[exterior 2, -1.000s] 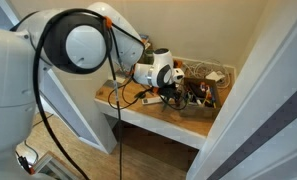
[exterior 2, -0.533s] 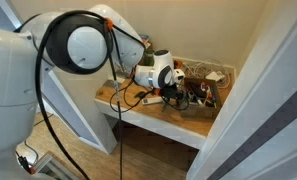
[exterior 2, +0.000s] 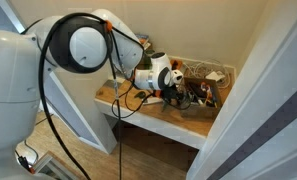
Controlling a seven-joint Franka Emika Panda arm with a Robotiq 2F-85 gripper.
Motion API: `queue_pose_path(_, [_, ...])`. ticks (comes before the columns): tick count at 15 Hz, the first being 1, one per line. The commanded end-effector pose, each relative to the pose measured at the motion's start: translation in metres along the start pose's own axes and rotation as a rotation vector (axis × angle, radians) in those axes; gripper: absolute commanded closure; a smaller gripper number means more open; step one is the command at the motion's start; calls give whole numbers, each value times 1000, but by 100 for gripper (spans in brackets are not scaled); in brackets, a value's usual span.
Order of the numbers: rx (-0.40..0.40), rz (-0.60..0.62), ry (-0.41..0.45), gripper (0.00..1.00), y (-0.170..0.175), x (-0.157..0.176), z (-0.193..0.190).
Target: Push the cardboard box and a little to the right, pick up the red object from the table and put it in the cardboard box, pull the cardboard box a little to the left
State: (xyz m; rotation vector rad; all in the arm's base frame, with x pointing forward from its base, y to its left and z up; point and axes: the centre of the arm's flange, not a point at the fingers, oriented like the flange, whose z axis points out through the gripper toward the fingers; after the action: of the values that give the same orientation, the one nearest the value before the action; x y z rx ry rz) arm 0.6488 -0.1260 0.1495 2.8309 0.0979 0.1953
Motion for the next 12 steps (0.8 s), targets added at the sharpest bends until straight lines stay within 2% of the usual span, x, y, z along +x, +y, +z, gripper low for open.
queue_pose_path(1, [8, -41, -6, 41, -2, 3, 8])
queue_pose_path(5, [80, -71, -34, 46, -7, 2, 0])
queue_pose_path(9, [110, -71, -51, 48, -5, 4, -5])
queue_pose_path(12, [96, -44, -29, 49, 0, 5, -13])
